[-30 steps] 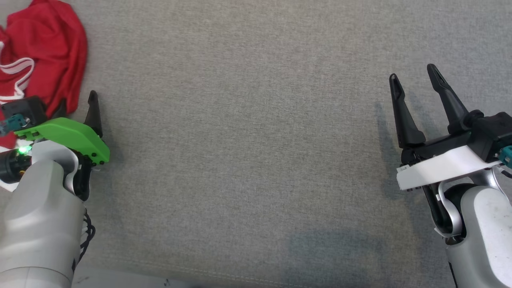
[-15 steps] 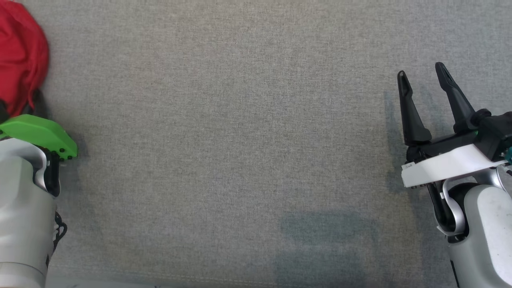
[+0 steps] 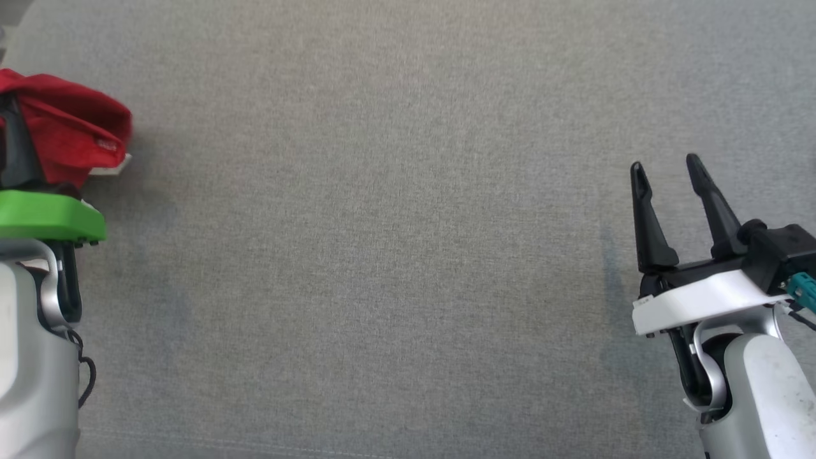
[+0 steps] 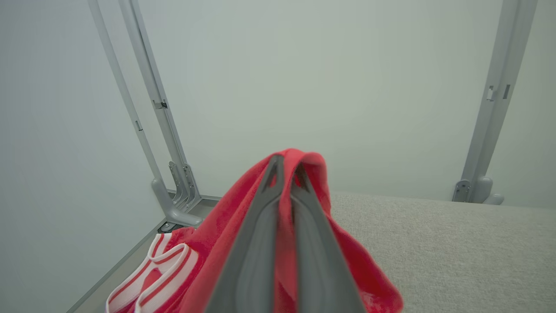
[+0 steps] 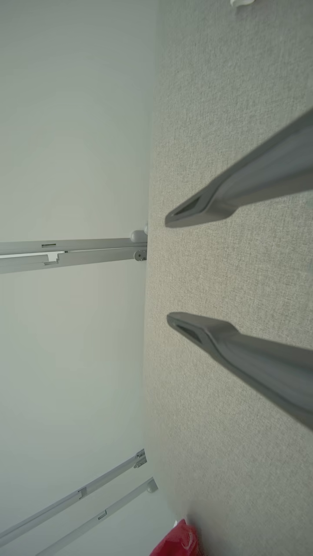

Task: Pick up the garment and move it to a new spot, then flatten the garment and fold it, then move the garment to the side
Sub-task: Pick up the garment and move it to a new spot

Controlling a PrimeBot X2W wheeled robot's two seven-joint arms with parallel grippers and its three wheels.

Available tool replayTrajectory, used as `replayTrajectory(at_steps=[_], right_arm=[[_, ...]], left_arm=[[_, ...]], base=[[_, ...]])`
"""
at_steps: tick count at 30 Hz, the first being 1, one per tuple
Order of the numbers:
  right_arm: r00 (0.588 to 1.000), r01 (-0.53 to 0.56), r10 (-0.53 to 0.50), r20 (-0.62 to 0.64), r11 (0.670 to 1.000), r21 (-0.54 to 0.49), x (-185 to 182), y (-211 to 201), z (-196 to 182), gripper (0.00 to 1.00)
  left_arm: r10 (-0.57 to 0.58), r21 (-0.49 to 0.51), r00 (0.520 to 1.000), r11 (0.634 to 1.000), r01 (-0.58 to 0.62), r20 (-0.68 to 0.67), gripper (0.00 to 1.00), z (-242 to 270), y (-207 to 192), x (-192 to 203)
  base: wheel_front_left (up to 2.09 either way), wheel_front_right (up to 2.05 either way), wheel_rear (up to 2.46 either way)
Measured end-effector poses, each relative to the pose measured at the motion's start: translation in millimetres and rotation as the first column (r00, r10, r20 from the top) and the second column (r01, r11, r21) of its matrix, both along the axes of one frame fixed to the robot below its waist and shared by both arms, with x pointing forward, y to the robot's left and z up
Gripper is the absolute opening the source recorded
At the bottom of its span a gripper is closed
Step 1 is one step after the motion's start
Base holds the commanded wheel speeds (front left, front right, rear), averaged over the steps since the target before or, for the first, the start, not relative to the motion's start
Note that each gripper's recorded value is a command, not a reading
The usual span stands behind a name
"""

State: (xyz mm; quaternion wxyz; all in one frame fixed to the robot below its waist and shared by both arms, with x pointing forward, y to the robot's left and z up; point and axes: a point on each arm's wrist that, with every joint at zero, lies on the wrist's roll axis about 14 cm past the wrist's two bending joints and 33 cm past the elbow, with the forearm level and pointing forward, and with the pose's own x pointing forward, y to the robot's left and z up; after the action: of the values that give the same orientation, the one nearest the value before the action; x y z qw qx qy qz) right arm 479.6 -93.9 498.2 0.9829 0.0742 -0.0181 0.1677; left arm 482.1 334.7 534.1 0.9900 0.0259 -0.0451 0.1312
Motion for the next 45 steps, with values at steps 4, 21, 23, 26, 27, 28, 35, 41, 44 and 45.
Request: replayTrajectory(at_steps=[4, 21, 23, 26, 27, 28, 35, 41, 44, 45], right_arm=[[1.000, 0.017, -0.018, 0.026, 1.000, 0.013, -13.5, -4.0, 15.1, 1.00], [0.981, 0.166, -0.168, 0.099, 0.986, 0.032, -50.4, -55.2, 51.9, 1.00], [0.977, 0.187, -0.190, 0.102, 0.982, 0.037, -52.9, -62.7, 53.0, 1.00], [0.968, 0.227, -0.230, 0.097, 0.973, 0.046, -58.5, -76.0, 50.6, 1.00], [0.965, 0.244, -0.247, 0.092, 0.969, 0.048, -60.8, -81.7, 48.2, 1.00], [0.961, 0.261, -0.264, 0.086, 0.964, 0.049, -63.3, -87.3, 45.8, 1.00], [0.921, 0.384, -0.386, 0.050, 0.922, 0.046, -81.8, -128.2, 29.7, 1.00], [0.883, 0.469, -0.470, 0.007, 0.882, 0.044, -97.9, -155.6, 14.6, 1.00], [0.868, 0.497, -0.497, -0.024, 0.867, 0.035, -101.0, -164.5, 3.2, 1.00], [0.866, 0.501, -0.500, -0.033, 0.865, 0.031, -100.4, -165.5, -0.6, 1.00]], left_arm=[[-0.029, 0.034, 0.992, 0.999, 0.025, 0.126, 0.00, 40.6, -16.8, -18.2], [-0.320, 0.052, 0.901, 0.946, 0.319, 0.291, 0.00, 98.4, -143.8, -32.6], [-0.382, 0.053, 0.878, 0.922, 0.384, 0.286, 0.00, 97.8, -167.6, -23.2], [-0.495, 0.056, 0.823, 0.864, 0.500, 0.277, 0.00, 96.8, -211.2, -9.3], [-0.534, 0.055, 0.802, 0.839, 0.541, 0.268, 0.00, 94.5, -227.5, -5.8], [-0.574, 0.058, 0.777, 0.812, 0.581, 0.259, 0.00, 92.2, -243.9, -2.6], [-0.807, 0.011, 0.560, 0.572, 0.820, 0.185, 0.00, 64.4, -362.3, 2.8], [-0.930, -0.084, 0.359, 0.353, 0.932, 0.080, 0.00, 16.3, -445.0, -19.7], [-0.962, -0.152, 0.272, 0.269, 0.951, 0.000, 0.00, -20.9, -472.0, -34.3], [-0.969, -0.182, 0.246, 0.247, 0.952, -0.028, 0.00, -35.1, -478.2, -39.1]], base=[[0.00, 0.00, 0.00], [0.00, 0.00, 0.00], [0.00, 0.00, 0.00], [0.00, 0.00, 0.00], [0.00, 0.00, 0.00], [0.00, 0.00, 0.00], [0.00, 0.00, 0.00], [0.00, 0.00, 0.00], [0.00, 0.00, 0.00], [0.00, 0.00, 0.00]])
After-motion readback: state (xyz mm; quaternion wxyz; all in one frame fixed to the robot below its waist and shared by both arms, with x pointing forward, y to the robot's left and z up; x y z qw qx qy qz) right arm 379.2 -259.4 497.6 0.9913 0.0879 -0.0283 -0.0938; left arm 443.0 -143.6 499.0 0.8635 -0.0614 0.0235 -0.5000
